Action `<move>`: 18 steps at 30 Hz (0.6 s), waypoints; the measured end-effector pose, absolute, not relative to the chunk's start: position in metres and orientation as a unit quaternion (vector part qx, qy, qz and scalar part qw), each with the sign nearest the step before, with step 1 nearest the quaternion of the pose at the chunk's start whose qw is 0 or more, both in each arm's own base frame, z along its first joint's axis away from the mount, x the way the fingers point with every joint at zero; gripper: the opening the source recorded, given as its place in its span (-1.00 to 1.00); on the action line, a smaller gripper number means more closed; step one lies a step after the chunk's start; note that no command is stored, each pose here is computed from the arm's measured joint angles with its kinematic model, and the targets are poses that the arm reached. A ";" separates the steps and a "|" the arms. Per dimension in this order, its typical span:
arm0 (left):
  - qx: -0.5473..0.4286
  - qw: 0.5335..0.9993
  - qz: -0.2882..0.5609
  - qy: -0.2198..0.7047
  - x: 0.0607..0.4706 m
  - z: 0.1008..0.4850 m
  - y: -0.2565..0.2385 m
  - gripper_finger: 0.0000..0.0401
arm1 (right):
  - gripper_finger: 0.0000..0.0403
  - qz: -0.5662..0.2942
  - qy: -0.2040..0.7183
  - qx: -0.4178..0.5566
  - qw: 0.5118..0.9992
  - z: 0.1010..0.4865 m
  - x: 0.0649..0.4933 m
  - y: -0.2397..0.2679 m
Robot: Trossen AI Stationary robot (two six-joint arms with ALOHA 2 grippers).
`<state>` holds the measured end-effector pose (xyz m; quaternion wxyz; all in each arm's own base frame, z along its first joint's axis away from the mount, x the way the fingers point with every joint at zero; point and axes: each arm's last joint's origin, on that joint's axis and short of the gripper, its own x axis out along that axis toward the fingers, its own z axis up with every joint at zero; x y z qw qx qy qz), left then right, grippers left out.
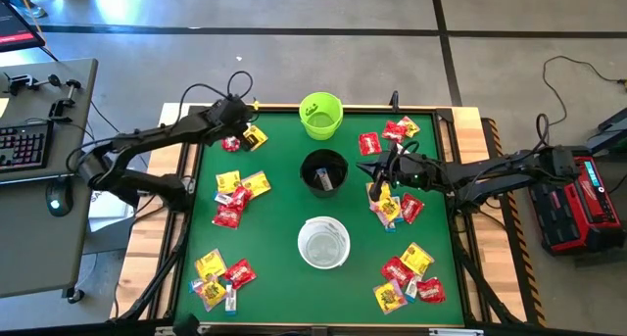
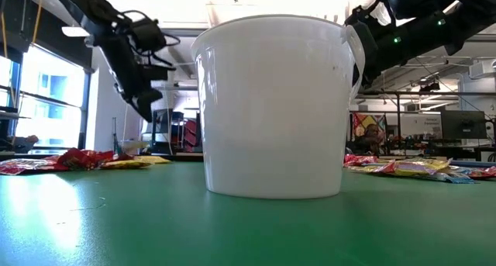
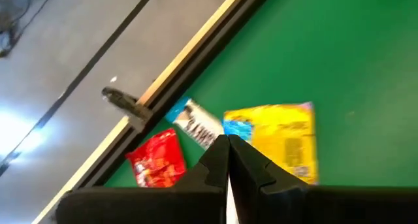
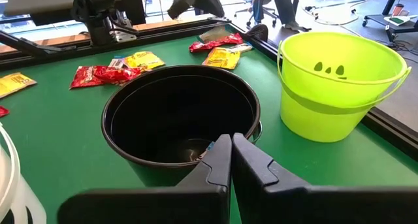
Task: Sort candy by brand, put in halloween buckets
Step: Put the white chocolate into the black bucket
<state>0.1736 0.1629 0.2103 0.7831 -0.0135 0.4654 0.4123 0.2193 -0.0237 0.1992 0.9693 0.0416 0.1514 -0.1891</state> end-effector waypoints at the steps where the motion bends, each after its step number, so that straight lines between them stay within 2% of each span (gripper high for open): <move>1: -0.015 0.791 0.408 0.456 0.174 0.214 0.160 -1.00 | -1.00 -0.189 0.152 0.041 0.969 0.199 0.219 -0.024; 11: -0.008 0.842 0.369 0.394 0.176 0.238 0.135 -1.00 | -1.00 -0.189 0.151 0.043 0.969 0.199 0.219 -0.024; 18: -0.033 0.846 0.310 0.432 0.178 0.230 0.125 -0.99 | -1.00 -0.189 0.154 0.041 0.969 0.199 0.219 -0.024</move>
